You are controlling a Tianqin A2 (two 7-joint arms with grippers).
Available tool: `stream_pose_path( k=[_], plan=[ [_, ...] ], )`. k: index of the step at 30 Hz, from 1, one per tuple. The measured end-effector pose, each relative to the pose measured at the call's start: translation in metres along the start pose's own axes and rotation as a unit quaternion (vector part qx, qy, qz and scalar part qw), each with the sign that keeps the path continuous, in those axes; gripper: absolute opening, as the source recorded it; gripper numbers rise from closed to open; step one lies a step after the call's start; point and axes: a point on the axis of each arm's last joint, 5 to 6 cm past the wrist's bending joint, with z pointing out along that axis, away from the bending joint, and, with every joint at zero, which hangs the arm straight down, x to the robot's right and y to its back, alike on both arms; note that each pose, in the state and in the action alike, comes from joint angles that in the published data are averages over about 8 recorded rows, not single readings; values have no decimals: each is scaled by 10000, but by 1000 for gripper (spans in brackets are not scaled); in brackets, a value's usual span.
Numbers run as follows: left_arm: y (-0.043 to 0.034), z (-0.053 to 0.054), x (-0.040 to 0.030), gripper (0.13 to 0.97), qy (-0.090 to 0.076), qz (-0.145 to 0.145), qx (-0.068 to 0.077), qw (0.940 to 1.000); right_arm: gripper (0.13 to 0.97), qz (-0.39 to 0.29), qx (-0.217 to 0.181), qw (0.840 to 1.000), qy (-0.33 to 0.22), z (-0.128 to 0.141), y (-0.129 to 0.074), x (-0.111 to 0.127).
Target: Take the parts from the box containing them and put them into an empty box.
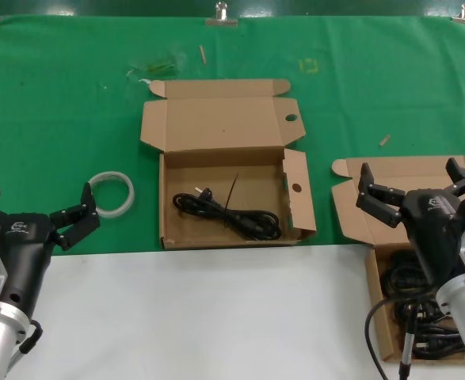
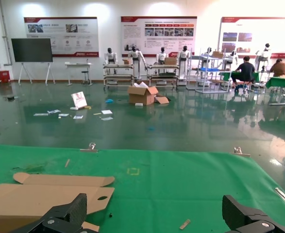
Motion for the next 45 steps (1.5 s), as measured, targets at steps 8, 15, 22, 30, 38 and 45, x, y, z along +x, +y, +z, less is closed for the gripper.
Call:
stream_pose_path(
  k=[8,15,22,30,38,45],
  plan=[
    [0,0,0,965,0,0,0,10000,966,0,0,10000,0,0,0,0],
    [0,0,0,965,0,0,0,10000,966,0,0,10000,0,0,0,0],
    [0,0,0,965,0,0,0,10000,966,0,0,10000,0,0,0,0],
    [0,0,0,965,0,0,0,10000,966,0,0,10000,0,0,0,0],
    [0,0,0,965,0,0,0,10000,966,0,0,10000,0,0,0,0],
    [0,0,0,965,0,0,0,10000,966,0,0,10000,0,0,0,0]
  ],
)
